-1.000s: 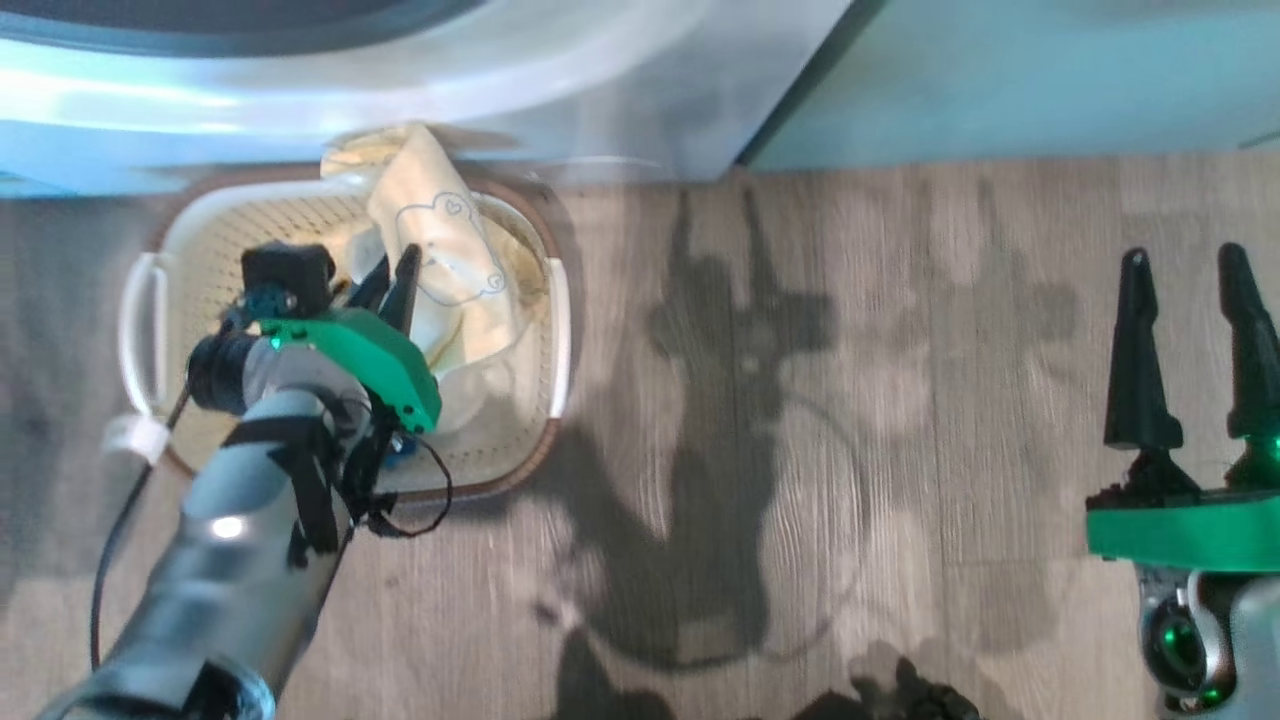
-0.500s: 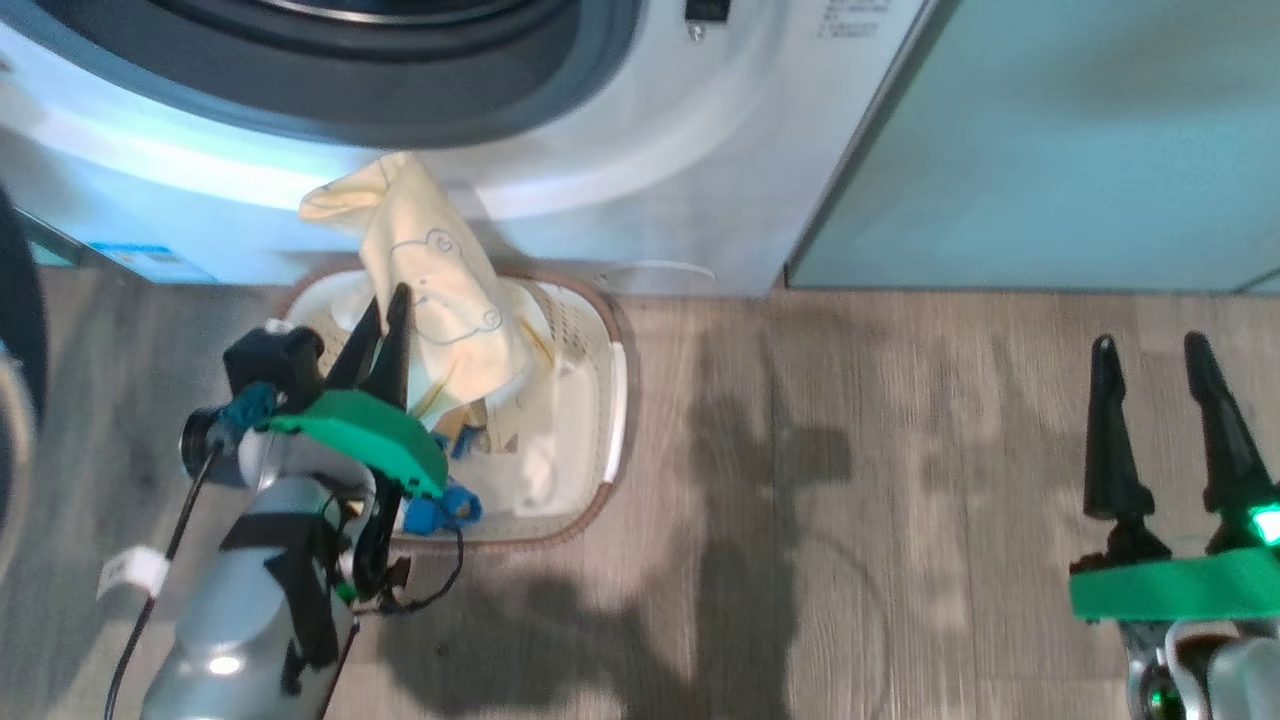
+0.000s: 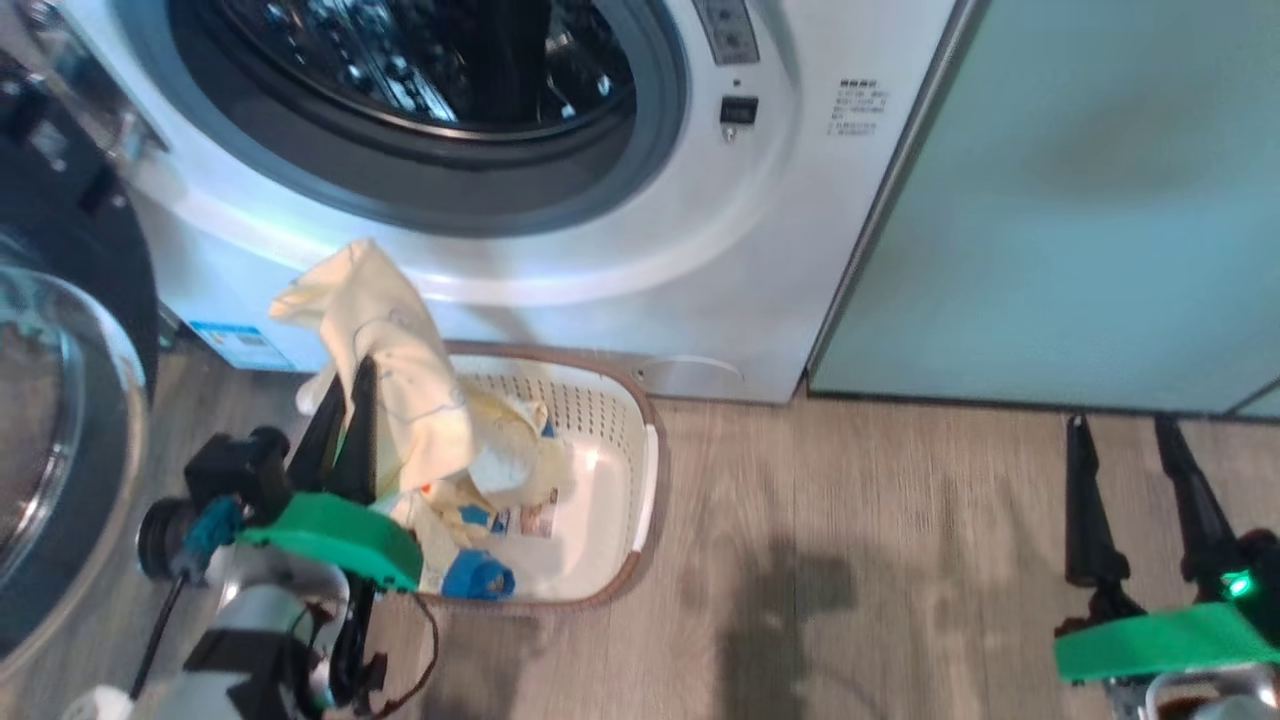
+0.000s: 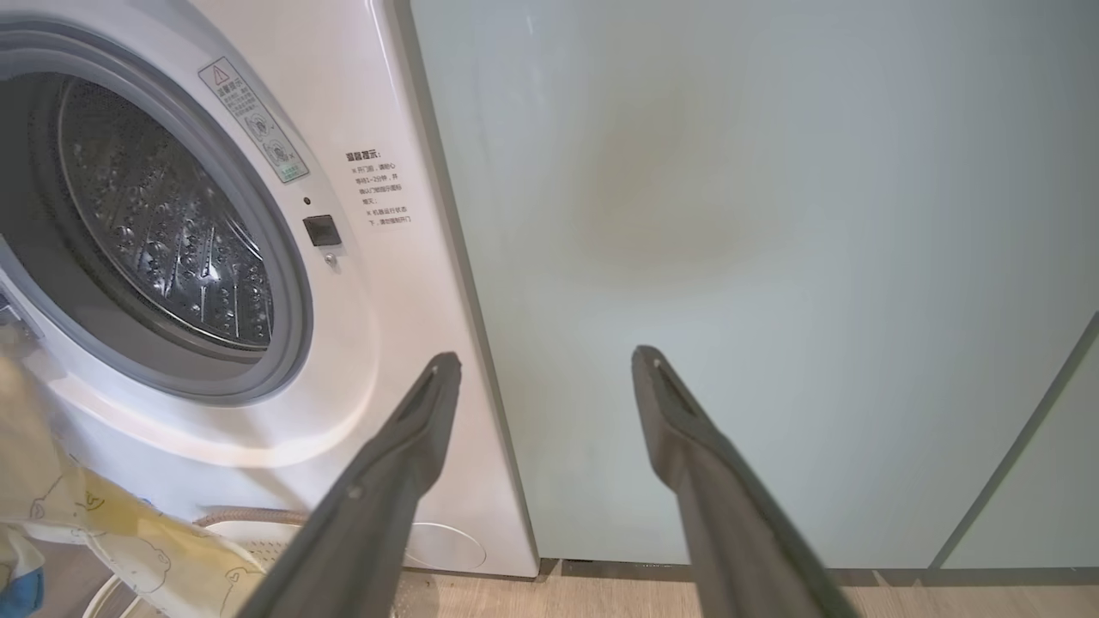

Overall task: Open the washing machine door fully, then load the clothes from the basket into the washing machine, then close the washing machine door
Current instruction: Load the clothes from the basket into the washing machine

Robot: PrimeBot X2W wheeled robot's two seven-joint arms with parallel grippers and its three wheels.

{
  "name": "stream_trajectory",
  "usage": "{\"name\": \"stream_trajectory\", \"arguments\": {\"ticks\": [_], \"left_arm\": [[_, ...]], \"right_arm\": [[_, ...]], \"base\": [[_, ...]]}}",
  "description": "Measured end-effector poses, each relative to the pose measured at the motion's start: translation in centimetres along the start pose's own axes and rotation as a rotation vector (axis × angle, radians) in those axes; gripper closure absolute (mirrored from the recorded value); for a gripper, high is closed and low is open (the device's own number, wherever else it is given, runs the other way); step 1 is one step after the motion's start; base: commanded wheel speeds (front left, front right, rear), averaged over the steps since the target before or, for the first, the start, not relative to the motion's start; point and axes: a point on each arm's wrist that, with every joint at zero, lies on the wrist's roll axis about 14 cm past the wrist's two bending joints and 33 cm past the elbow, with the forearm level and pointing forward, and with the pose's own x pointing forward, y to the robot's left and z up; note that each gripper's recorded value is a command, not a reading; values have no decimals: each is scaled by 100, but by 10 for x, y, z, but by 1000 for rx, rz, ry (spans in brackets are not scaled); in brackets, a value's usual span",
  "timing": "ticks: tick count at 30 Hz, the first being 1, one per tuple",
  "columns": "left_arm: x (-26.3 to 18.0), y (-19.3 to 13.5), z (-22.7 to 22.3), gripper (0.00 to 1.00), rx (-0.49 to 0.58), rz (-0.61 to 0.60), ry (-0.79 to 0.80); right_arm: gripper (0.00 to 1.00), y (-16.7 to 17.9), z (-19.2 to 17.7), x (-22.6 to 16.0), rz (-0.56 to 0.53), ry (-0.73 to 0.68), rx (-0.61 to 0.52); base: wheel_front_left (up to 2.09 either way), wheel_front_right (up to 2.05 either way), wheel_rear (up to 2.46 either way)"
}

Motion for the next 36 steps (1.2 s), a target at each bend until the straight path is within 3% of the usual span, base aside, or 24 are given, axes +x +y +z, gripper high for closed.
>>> {"name": "stream_trajectory", "arguments": {"ticks": [14,36], "left_arm": [[-48,2,46,100,18,19,-85],[-48,-8,41,100,21,-6,-58]], "right_arm": [[0,8,13,-34,12,-26,-3],[0,0,10,-44,-16,-13,-4]], "base": [[0,0,0],[0,0,0]]}}
